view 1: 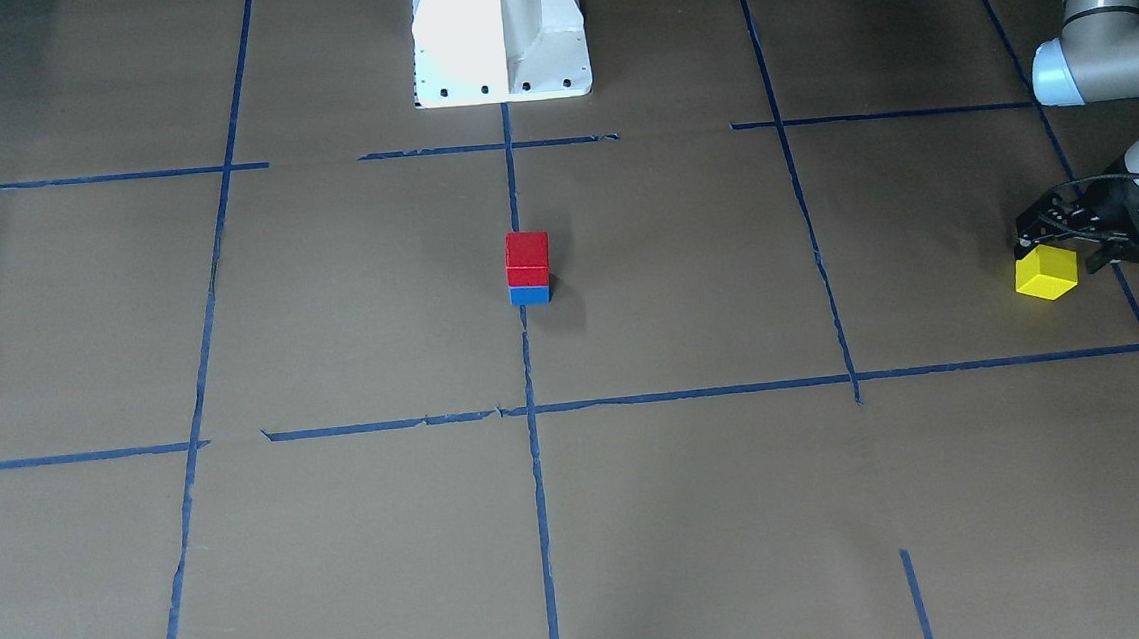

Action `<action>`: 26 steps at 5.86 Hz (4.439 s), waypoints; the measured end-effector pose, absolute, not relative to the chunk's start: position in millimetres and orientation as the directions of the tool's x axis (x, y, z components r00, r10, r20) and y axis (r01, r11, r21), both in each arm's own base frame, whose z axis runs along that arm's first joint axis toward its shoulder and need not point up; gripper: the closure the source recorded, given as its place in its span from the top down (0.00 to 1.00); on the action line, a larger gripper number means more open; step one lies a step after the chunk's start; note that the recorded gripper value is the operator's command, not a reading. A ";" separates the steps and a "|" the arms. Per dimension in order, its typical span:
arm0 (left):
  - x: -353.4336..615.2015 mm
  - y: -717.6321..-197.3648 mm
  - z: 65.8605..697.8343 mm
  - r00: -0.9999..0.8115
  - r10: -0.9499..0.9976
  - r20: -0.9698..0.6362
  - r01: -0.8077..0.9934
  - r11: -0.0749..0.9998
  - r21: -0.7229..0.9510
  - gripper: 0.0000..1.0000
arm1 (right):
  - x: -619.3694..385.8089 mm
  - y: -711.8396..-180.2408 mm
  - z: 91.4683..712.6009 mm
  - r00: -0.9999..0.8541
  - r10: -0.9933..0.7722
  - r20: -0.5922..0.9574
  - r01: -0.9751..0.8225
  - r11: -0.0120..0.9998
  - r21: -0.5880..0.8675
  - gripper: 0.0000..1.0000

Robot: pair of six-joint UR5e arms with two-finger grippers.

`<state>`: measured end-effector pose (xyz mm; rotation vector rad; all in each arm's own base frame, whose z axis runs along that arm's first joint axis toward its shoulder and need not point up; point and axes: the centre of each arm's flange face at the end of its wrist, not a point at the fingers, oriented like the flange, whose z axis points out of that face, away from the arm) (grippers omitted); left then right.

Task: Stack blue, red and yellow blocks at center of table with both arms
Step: 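Reach the left gripper to the yellow cube and grasp it, then carry the yellow cube with the left gripper above the red cube, then lower the yellow cube onto the red cube and open the left gripper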

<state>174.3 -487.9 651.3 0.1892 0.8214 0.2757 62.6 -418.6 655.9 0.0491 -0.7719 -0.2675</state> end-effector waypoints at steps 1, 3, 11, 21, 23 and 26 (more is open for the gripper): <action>187.5 -483.8 652.9 0.642 0.329 -0.692 -0.193 0.944 0.269 0.70 | 62.6 -418.5 656.7 0.685 -0.255 0.683 0.221 0.965 0.140 1.00; 203.1 -482.0 653.7 0.635 0.344 -0.692 -0.219 0.939 0.267 0.20 | 62.6 -418.4 657.6 0.685 -0.254 0.683 0.221 0.966 0.138 1.00; 398.5 -516.5 274.0 0.622 0.009 -0.783 0.013 1.000 0.021 0.06 | 62.7 -419.2 656.5 0.685 -0.256 0.682 0.221 0.965 0.140 1.00; 564.0 -420.0 116.3 0.652 -0.030 -0.757 0.090 0.995 0.038 0.08 | 62.6 -419.9 656.5 0.685 -0.256 0.682 0.221 0.965 0.141 1.00; 564.4 -427.4 120.5 0.659 -0.036 -0.752 0.098 0.994 0.039 0.16 | 62.7 -419.9 656.6 0.685 -0.256 0.682 0.221 0.965 0.140 1.00; 567.1 -429.2 120.1 0.660 -0.030 -0.751 0.096 0.994 0.045 0.26 | 62.7 -419.9 656.6 0.685 -0.256 0.682 0.221 0.965 0.140 1.00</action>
